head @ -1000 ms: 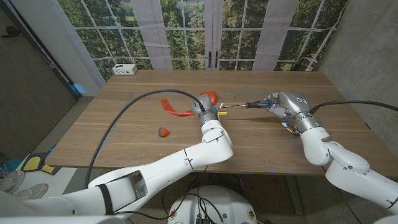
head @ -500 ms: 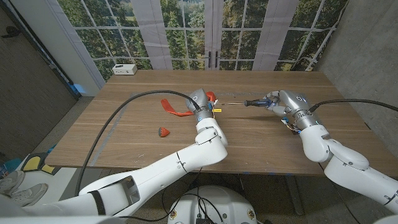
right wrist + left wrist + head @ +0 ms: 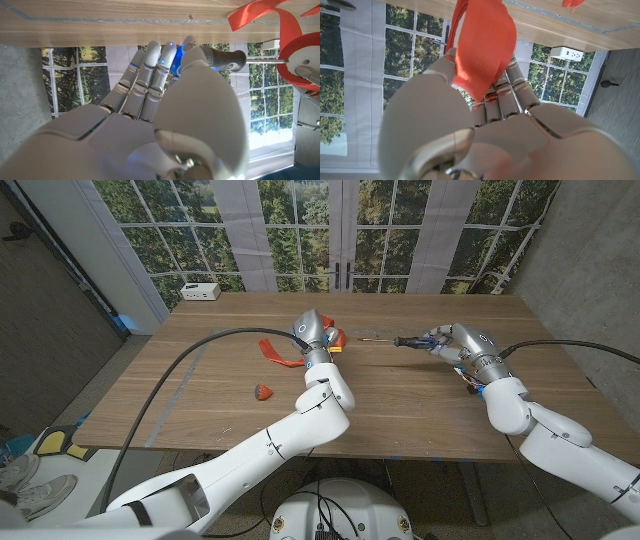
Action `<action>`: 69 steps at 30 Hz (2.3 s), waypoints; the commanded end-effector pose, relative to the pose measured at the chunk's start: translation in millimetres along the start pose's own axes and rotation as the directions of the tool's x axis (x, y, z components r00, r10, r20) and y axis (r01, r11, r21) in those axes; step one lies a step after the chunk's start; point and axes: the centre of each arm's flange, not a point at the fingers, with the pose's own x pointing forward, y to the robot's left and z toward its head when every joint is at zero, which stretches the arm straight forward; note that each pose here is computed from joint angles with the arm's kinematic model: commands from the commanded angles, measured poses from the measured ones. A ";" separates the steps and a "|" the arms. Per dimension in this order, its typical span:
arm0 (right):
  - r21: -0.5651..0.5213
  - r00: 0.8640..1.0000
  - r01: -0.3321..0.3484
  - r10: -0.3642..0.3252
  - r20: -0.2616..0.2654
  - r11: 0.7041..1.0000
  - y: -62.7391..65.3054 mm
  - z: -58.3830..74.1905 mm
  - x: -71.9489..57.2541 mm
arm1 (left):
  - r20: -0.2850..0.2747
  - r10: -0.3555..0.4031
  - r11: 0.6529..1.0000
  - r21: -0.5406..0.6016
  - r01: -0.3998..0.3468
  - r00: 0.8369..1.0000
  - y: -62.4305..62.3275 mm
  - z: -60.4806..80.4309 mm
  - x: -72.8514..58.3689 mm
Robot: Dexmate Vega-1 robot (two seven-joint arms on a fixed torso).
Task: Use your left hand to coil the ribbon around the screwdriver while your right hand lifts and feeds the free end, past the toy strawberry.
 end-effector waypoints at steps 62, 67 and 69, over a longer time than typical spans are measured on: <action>0.191 0.973 -0.094 0.050 0.224 0.977 32.5 64.1 67.3 | 0.317 -0.031 0.957 -0.266 0.121 0.948 103.1 79.3 62.4; 0.198 0.974 -0.097 0.052 0.220 0.975 36.3 65.4 75.5 | 0.324 -0.061 0.949 -0.274 0.155 0.944 108.4 75.5 60.7; 0.195 0.975 -0.099 0.055 0.216 0.976 36.9 66.3 78.4 | 0.338 -0.089 0.938 -0.289 0.194 0.937 109.6 73.9 61.3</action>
